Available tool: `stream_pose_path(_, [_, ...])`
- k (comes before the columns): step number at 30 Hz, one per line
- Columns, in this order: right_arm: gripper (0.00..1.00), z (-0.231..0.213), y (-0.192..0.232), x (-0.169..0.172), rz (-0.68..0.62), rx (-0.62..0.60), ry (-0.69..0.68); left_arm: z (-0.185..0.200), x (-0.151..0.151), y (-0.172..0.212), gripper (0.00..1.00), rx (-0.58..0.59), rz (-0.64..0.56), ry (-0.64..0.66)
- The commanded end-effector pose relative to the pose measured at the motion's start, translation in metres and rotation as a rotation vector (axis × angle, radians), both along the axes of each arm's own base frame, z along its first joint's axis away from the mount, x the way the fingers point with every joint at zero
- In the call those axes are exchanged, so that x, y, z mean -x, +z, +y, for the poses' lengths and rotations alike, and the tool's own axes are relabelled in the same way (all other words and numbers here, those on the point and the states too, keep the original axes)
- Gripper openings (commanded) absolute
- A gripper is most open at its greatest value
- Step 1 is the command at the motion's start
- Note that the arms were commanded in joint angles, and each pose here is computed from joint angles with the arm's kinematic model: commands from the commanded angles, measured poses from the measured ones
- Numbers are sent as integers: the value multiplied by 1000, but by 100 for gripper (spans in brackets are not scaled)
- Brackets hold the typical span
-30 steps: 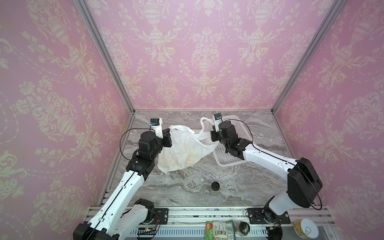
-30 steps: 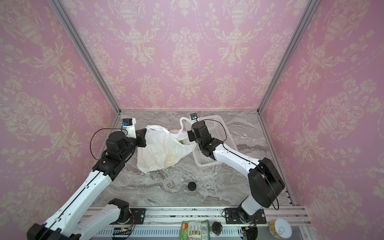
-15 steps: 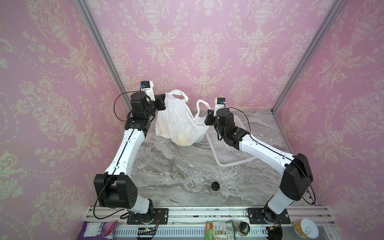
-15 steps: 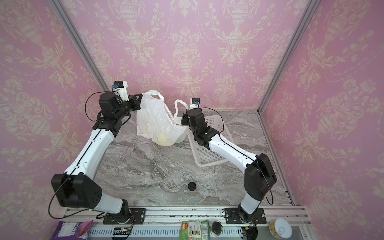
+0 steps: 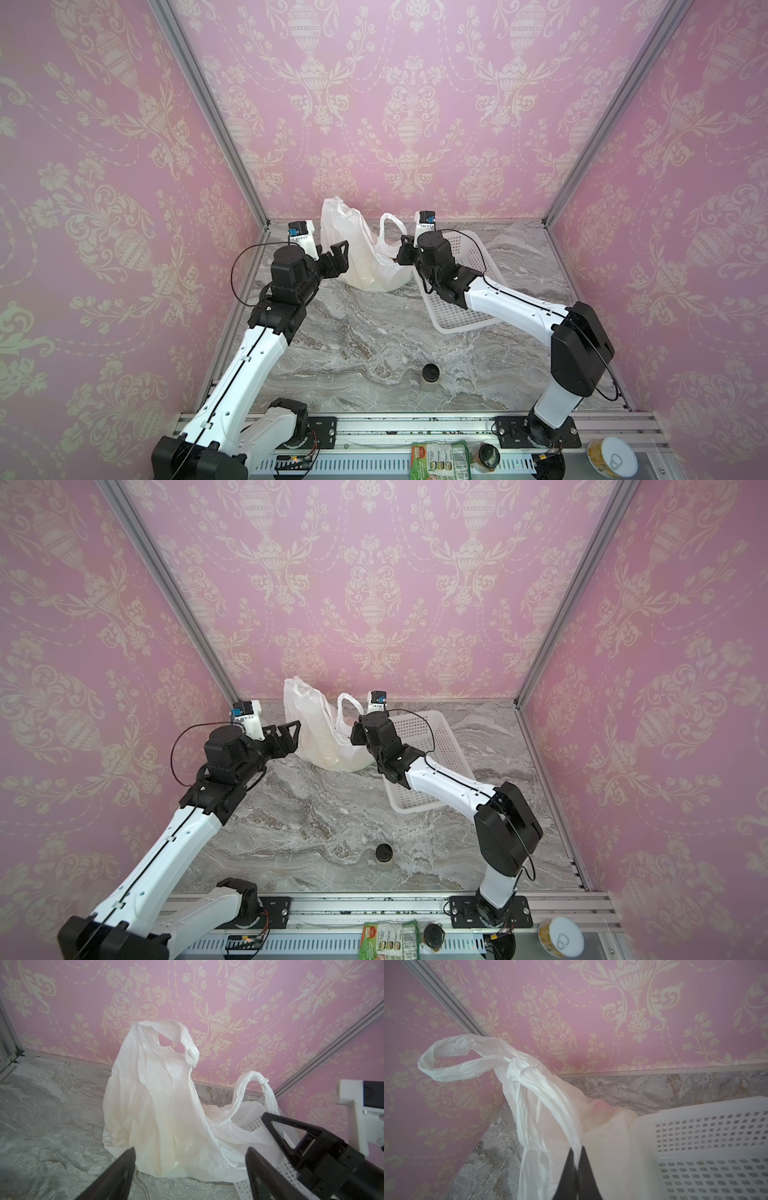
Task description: Untie the knot of the plastic bag and take out the fruit
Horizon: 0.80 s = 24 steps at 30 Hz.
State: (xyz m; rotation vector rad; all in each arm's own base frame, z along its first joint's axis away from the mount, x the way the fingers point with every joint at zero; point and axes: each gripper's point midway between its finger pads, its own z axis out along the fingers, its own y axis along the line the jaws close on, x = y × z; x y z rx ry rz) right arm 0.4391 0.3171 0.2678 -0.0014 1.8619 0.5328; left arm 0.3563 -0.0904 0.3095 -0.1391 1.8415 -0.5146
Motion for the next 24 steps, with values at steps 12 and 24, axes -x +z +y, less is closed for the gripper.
stream_pose_path(12, [0,-4,-32,43,-7,-46,0,-10,-68,12,91,39,-22,33])
stream_pose_path(24, [0,-9,-40,51,-8,-65,3,20,-120,-6,7,58,51,116])
